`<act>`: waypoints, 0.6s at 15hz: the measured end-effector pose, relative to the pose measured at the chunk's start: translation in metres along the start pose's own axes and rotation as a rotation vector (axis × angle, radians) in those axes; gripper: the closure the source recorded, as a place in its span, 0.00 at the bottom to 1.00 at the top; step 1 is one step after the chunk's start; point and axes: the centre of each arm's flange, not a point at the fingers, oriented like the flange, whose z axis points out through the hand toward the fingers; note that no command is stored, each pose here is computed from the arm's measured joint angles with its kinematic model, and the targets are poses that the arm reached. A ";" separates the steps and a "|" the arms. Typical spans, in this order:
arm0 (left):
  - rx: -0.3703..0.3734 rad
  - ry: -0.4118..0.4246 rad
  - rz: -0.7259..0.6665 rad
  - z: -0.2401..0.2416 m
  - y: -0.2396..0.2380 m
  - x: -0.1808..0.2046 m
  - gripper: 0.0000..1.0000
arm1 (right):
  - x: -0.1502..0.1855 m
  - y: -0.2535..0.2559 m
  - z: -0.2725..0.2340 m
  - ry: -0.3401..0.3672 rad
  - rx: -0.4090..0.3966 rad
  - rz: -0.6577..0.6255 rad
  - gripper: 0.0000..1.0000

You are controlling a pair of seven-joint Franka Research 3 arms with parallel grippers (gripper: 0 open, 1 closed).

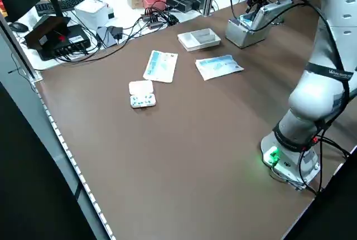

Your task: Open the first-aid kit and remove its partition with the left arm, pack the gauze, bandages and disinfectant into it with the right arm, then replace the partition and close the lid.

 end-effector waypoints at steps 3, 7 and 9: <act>-0.017 0.011 0.016 0.057 0.022 0.017 0.00 | 0.014 0.010 -0.008 -0.014 -0.041 0.022 0.39; -0.034 0.027 0.008 0.131 0.020 0.036 0.00 | 0.061 0.043 -0.055 -0.057 -0.085 0.035 0.40; -0.043 0.037 0.008 0.163 0.022 0.041 0.00 | 0.094 0.067 -0.101 -0.091 -0.063 0.054 0.40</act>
